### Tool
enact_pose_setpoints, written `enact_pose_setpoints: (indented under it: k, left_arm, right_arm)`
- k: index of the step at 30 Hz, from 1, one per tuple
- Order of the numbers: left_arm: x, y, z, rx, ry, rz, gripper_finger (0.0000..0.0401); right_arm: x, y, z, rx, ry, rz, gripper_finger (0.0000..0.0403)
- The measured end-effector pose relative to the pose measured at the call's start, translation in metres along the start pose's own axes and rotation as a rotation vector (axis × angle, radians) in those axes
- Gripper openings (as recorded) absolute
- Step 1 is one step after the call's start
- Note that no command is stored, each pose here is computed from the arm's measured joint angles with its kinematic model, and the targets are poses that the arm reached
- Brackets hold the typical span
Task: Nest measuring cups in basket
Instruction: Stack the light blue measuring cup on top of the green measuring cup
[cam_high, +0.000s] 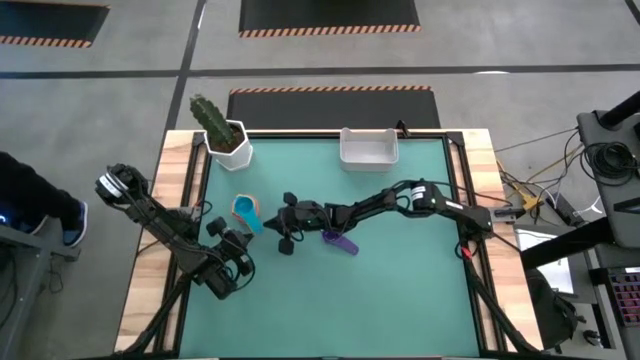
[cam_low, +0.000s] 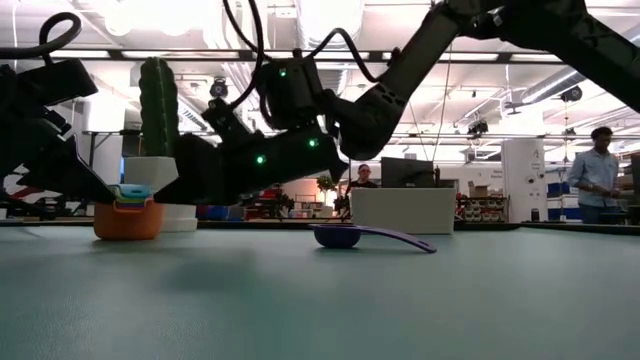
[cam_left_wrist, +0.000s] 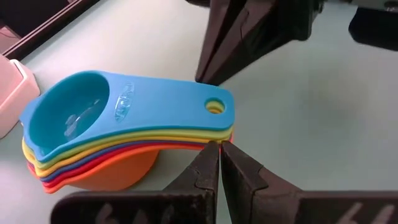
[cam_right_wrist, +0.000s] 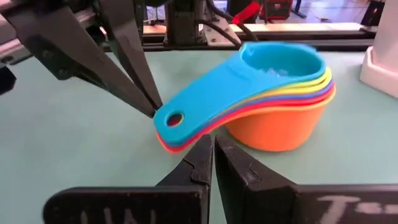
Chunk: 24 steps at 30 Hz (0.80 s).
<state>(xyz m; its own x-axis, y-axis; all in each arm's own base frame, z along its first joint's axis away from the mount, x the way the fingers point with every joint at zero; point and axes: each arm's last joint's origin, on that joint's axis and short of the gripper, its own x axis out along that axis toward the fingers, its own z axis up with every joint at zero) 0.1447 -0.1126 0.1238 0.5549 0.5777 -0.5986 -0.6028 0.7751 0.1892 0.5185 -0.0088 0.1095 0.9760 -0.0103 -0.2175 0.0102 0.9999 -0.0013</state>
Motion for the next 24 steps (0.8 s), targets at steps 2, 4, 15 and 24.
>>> enact_pose_setpoints:
  k: [2, 4, 15, 24]
  left_arm:
    - [0.0001, 0.0001, -0.0001, 0.0, 0.0, 0.0, 0.0]
    - [0.0001, 0.0001, -0.0001, 0.001, 0.0, 0.001, 0.0]
    - [0.0001, 0.0001, 0.0, 0.001, -0.005, 0.002, 0.0]
    - [0.0001, 0.0001, 0.0001, 0.001, -0.005, 0.002, 0.0]
  right_arm:
    - [0.0006, 0.0, -0.0024, 0.008, 0.004, 0.0, 0.0009]
    - [0.0006, 0.0, -0.0023, 0.016, 0.003, 0.0, 0.0009]
    - [0.0006, 0.0038, -0.0017, 0.018, -0.003, 0.009, 0.0009]
    - [0.0006, 0.0048, -0.001, 0.016, -0.01, 0.011, 0.0009]
